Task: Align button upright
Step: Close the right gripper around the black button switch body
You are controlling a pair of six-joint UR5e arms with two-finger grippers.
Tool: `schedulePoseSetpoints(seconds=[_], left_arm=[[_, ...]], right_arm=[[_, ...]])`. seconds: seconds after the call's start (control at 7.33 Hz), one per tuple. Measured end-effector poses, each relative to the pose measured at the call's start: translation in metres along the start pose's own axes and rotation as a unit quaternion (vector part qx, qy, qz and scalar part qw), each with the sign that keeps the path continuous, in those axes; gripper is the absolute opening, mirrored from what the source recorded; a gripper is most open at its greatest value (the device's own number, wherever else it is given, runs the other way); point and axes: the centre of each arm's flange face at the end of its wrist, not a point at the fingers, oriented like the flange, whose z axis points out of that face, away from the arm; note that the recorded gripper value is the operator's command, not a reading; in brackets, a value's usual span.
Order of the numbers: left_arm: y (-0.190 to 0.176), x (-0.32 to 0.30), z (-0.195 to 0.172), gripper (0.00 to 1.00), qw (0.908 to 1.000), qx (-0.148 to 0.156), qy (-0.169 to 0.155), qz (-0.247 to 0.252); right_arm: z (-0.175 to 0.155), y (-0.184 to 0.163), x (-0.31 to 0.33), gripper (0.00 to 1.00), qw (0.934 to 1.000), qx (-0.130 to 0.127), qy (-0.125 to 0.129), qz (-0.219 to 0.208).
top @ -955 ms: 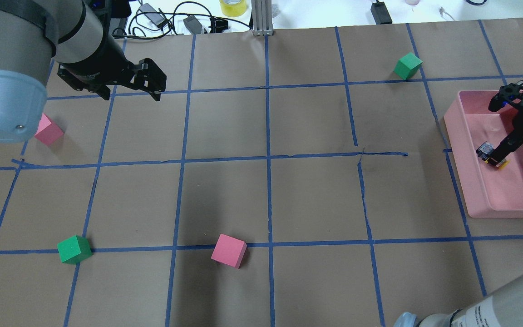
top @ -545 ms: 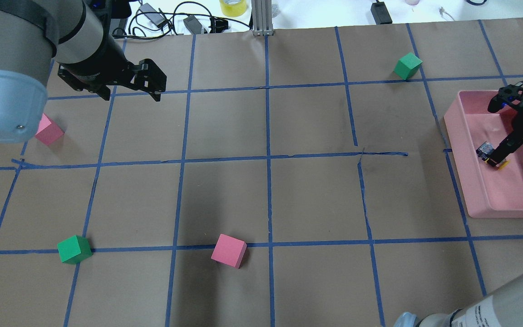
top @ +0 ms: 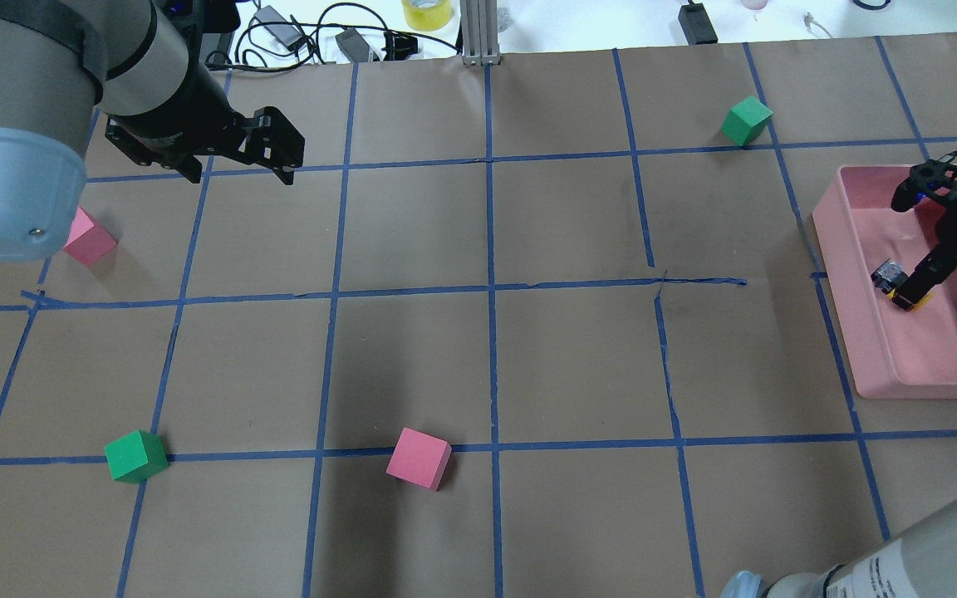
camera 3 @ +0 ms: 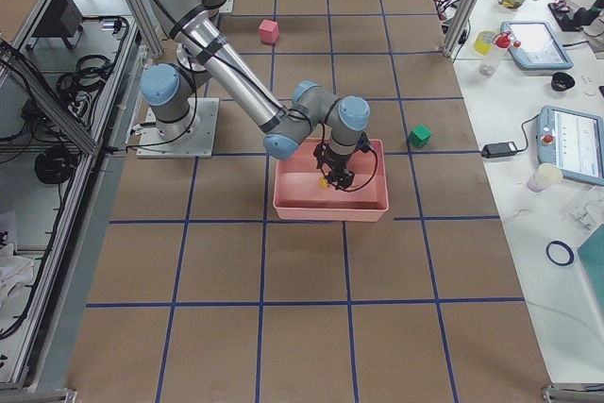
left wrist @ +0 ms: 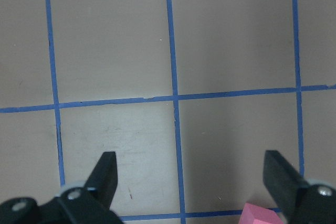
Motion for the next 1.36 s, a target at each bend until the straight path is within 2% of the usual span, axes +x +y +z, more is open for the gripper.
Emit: schedulePoseSetpoints(seconds=[0.55,0.68,0.82,0.95,1.09,1.36], left_arm=[[0.0,-0.001,0.0,1.0,1.0,0.001,0.0,-0.001],[0.0,-0.001,0.0,1.0,1.0,0.001,0.0,-0.001],[0.0,-0.001,0.0,1.0,1.0,0.0,0.0,-0.001],[0.0,-0.001,0.0,1.0,1.0,0.0,-0.001,-0.001],[0.0,-0.001,0.0,1.0,1.0,0.0,-0.001,-0.001],[0.0,-0.001,0.0,1.0,1.0,0.0,-0.001,-0.001]], right_arm=[[0.01,-0.001,0.001,1.0,0.9999,-0.006,-0.008,-0.003],[0.013,-0.001,0.001,0.85,0.9999,-0.007,-0.011,-0.002],[0.014,-0.001,0.001,0.64,0.9999,-0.007,-0.012,-0.002],[0.014,-0.001,0.001,0.28,0.9999,-0.007,-0.013,-0.001],[0.014,-0.001,0.001,0.0,0.9999,-0.008,-0.013,0.0],[0.013,0.002,0.002,0.0,0.9996,-0.026,-0.006,0.002]])
